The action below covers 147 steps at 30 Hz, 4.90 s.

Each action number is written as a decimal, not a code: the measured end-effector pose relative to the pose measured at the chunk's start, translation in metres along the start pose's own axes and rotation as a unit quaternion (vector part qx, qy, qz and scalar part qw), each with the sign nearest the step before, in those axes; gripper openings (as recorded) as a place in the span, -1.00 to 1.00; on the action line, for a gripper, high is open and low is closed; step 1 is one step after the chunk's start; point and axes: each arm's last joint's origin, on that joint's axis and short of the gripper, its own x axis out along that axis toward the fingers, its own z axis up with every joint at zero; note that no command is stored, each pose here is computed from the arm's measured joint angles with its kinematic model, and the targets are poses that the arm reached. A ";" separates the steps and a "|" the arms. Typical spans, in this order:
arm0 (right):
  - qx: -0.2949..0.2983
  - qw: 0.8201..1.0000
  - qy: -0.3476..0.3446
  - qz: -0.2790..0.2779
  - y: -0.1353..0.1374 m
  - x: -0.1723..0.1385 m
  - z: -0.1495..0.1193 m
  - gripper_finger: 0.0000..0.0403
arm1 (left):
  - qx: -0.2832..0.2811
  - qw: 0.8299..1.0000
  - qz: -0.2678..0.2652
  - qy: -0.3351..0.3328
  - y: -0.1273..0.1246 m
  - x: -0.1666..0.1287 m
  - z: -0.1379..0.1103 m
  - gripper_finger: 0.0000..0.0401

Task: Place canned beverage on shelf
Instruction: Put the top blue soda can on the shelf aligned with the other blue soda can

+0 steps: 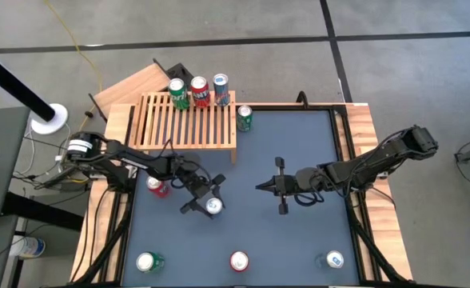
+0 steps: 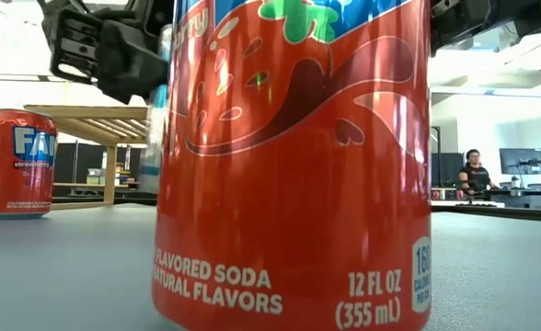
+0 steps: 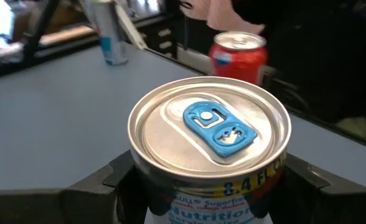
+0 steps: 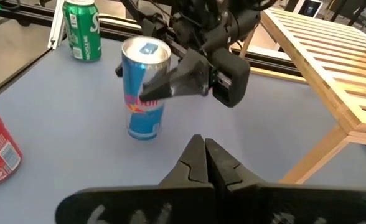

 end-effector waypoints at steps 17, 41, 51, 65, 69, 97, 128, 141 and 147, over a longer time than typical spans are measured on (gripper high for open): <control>-0.009 1.000 0.003 -0.006 -0.003 0.001 -0.001 -1.00 | -0.023 0.999 0.005 0.028 0.000 0.011 -0.021 0.17; -0.007 1.000 0.003 -0.005 -0.003 0.001 -0.001 -1.00 | 0.030 0.998 0.036 0.042 -0.025 0.034 -0.013 0.26; 0.006 1.000 0.003 -0.005 -0.003 0.001 -0.001 -1.00 | 0.024 0.998 0.030 0.046 -0.026 0.034 -0.015 0.59; 0.003 1.000 0.015 -0.003 -0.002 0.001 -0.003 -1.00 | 0.033 0.993 0.106 0.027 -0.017 0.013 0.012 0.60; 0.002 1.000 0.018 -0.003 -0.002 0.001 -0.004 -1.00 | -0.003 0.994 0.110 0.016 -0.018 0.001 0.025 0.60; -0.006 1.000 0.030 0.004 -0.002 0.001 -0.006 -1.00 | -0.367 0.893 0.254 0.063 -0.069 -0.016 0.123 0.60; -0.079 0.987 0.079 0.116 0.019 -0.006 -0.017 -1.00 | -0.574 0.643 0.429 0.272 -0.023 0.077 0.135 0.60; -0.080 0.987 0.080 0.116 0.019 -0.006 -0.018 -1.00 | -0.600 0.607 0.426 0.300 -0.025 0.084 0.123 0.60; -0.080 0.987 0.081 0.116 0.019 -0.007 -0.018 -1.00 | -0.601 0.613 0.408 0.313 -0.024 0.091 0.116 0.60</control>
